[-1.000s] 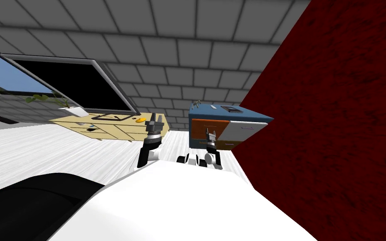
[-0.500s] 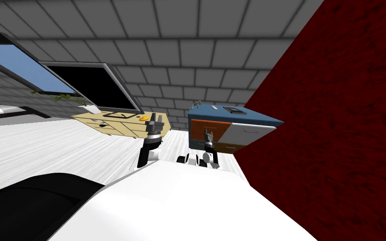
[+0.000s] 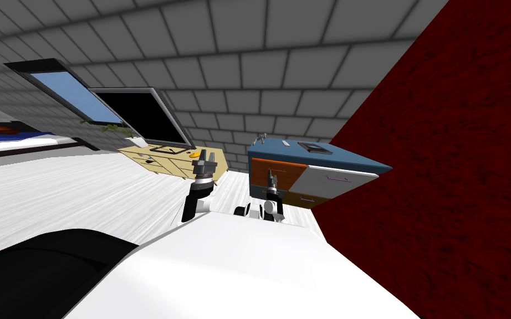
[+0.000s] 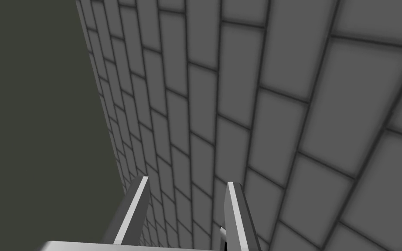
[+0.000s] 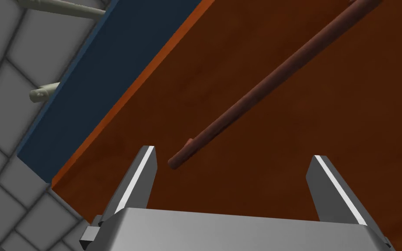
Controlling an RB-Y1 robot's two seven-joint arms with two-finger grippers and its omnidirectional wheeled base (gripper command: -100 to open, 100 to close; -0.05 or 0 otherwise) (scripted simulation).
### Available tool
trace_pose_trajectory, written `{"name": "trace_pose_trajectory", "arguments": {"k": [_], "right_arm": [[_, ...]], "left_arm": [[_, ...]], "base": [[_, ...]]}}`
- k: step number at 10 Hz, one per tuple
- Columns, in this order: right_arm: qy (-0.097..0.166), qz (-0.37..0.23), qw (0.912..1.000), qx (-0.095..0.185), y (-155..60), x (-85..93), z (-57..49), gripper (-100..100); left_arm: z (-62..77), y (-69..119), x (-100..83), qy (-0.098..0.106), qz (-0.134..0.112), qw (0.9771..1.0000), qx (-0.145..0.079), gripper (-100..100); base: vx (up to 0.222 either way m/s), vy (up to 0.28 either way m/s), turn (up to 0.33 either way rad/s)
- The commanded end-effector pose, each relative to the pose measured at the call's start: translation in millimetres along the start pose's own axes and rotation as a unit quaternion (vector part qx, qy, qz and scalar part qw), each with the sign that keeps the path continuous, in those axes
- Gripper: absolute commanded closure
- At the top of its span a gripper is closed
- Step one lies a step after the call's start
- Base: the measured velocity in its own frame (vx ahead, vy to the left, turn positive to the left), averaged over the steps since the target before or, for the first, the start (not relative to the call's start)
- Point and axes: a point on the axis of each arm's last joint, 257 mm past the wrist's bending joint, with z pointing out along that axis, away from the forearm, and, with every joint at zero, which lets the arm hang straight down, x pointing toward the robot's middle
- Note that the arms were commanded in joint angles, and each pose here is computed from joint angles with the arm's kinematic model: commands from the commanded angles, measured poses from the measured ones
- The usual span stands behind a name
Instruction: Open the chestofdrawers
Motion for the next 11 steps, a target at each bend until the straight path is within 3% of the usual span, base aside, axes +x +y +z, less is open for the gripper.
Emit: {"name": "trace_pose_trajectory", "arguments": {"k": [1,5,6,8,9,10,11], "right_arm": [[-0.006,0.072,0.9972,-0.017,-15.2,-24.0,0.5,-100],[-0.004,0.133,0.9906,-0.032,-39.5,-41.2,1.6,-100],[-0.004,0.127,0.9915,-0.03,-36.3,-39.1,1.4,-100],[-0.008,0.129,0.9912,-0.028,-46.1,-37.0,12.5,-100],[-0.007,0.13,0.9911,-0.029,-43.9,-38.1,8.8,-100],[-0.005,0.128,0.9913,-0.03,-37.1,-39.4,1.5,100],[-0.007,0.127,0.9915,-0.029,-40.8,-38.7,4.9,100]], "left_arm": [[0.0,0.0,0.0,0.0,0.0,1.0,0.0,0],[0.0,0.0,0.0,0.0,0.0,1.0,0.0,0],[0.0,0.0,0.0,0.0,0.0,1.0,0.0,0],[0.0,0.0,0.0,0.0,0.0,1.0,0.0,0],[0.0,0.0,0.0,0.0,0.0,1.0,0.0,0],[0.0,0.0,0.0,0.0,0.0,1.0,0.0,0],[0.0,0.0,0.1,0.0,0.0,1.0,0.0,0]], "base": [[0.007,-0.075,0.114],[0.008,-0.032,0.036],[0.0,0.0,0.0],[0.069,-0.004,-0.045],[0.04,0.002,-0.005],[-0.05,-0.001,0.068],[-0.021,0.003,0.044]]}}
